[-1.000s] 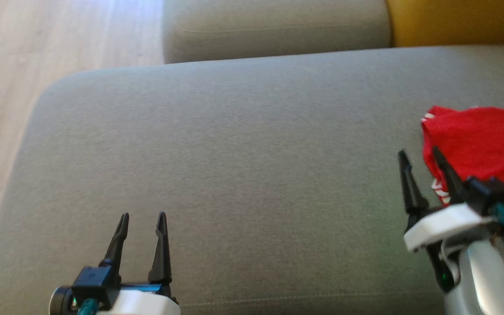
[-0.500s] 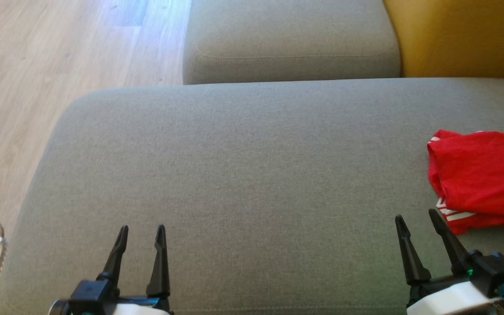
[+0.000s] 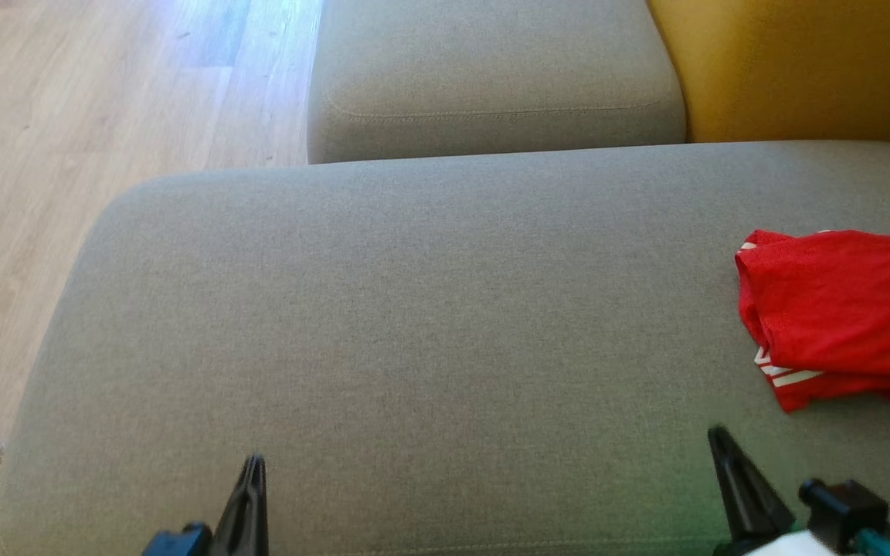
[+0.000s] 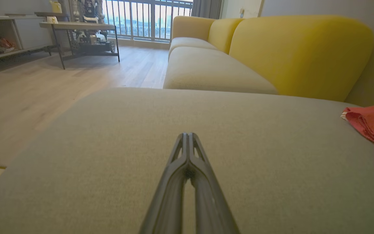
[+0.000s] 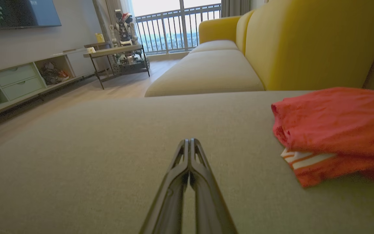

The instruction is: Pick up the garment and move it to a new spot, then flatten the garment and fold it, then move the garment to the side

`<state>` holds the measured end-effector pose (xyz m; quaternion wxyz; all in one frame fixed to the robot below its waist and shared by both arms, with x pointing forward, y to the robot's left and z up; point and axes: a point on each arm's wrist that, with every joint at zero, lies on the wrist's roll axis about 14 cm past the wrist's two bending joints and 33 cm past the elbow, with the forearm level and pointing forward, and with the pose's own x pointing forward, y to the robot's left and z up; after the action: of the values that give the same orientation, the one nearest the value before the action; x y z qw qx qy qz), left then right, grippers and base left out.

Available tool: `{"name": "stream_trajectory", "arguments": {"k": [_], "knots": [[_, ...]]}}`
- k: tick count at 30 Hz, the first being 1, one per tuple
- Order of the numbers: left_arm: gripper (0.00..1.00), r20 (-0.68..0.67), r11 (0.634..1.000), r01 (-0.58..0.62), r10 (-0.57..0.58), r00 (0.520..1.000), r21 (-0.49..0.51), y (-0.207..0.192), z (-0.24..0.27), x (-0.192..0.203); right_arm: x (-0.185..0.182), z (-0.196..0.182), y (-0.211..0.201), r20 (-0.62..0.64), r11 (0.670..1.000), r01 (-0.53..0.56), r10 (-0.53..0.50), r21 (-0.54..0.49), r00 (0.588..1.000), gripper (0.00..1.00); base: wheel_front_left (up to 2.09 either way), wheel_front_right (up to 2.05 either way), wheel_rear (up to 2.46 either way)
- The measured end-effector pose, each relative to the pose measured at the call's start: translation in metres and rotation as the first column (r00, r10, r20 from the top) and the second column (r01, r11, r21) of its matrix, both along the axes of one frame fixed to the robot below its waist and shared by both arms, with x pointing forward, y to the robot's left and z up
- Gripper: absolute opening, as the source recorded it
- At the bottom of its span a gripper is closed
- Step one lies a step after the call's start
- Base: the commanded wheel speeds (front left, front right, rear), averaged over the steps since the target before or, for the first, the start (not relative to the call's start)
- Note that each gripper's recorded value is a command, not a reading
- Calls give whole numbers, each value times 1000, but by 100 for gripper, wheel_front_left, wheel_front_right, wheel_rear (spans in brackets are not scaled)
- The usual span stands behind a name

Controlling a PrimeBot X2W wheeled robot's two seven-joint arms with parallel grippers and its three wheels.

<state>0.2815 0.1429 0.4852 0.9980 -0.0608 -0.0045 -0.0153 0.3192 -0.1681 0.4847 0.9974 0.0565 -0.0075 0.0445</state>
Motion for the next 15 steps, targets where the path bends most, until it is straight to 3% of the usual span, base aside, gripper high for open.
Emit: {"name": "stream_trajectory", "arguments": {"k": [3,15], "knots": [[0,-57,1000,-7,5,998,-19,1,-16,-7,-7,-15,-2,-53,1000,9,-8,18,999,0,0,0,0],[0,-100,987,-29,13,995,-156,4,-21,0,-4,-18,-7,-80,986,52,-39,158,996,0,0,0,0]]}}
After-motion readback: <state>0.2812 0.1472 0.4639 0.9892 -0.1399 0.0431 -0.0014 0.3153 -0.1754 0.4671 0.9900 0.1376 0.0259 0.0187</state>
